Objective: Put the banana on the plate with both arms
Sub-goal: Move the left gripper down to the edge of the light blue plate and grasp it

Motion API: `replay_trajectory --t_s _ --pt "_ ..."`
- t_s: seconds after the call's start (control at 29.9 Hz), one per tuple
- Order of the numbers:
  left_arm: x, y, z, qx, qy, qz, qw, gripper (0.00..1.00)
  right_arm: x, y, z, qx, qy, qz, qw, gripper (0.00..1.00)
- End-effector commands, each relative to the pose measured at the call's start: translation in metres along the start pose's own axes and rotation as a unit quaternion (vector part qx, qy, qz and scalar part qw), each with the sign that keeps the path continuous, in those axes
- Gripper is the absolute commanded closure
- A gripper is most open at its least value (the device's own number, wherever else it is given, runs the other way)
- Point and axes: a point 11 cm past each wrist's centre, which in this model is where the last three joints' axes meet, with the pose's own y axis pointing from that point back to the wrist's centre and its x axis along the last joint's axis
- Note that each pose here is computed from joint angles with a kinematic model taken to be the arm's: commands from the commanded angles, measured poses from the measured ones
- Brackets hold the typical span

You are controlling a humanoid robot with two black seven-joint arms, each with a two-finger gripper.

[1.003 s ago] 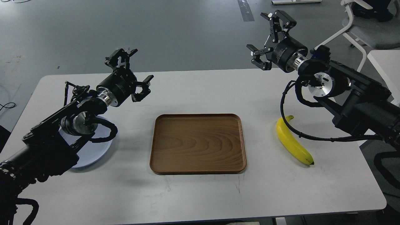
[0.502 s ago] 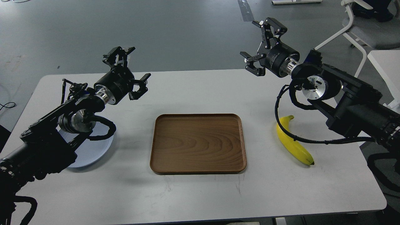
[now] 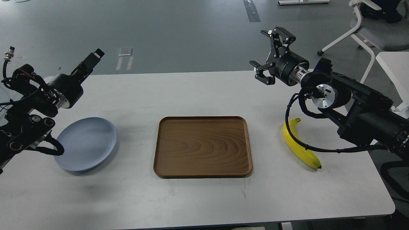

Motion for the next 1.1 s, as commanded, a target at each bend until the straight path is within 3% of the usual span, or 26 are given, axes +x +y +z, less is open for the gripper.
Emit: replay_trajectory --t_s 0.0,0.1,0.23,0.33,0.6,0.94,1.07 --pt "0.009 0.03 -0.036 0.043 -0.062 -0.005 0.997 0.02 0.0 0.0 0.001 -0.001 0.001 0.0 1.0 0.0" --pt "-0.019 0.057 -0.063 0.058 -0.111 -0.049 0.991 0.02 0.001 0.001 0.005 -0.004 -0.001 0.001 1.0 0.0" --pt "-0.032 0.067 -0.065 0.028 -0.192 -0.052 0.98 0.02 0.002 0.001 0.005 -0.005 0.0 0.002 1.0 0.0" --pt "-0.055 0.088 -0.084 0.045 -0.197 -0.08 0.976 0.02 0.002 0.001 0.005 -0.006 -0.001 0.002 1.0 0.0" --pt "-0.05 0.103 -0.115 0.093 -0.216 -0.084 0.968 0.02 0.01 0.007 0.004 -0.006 0.001 0.009 1.0 0.0" --pt "-0.057 0.11 -0.122 0.103 -0.214 -0.091 0.967 0.02 0.011 0.007 0.008 -0.009 0.001 0.012 1.0 0.0" --pt "-0.067 0.115 -0.126 0.108 -0.205 -0.098 0.968 0.17 0.011 0.008 0.007 -0.008 0.001 0.012 1.0 0.0"
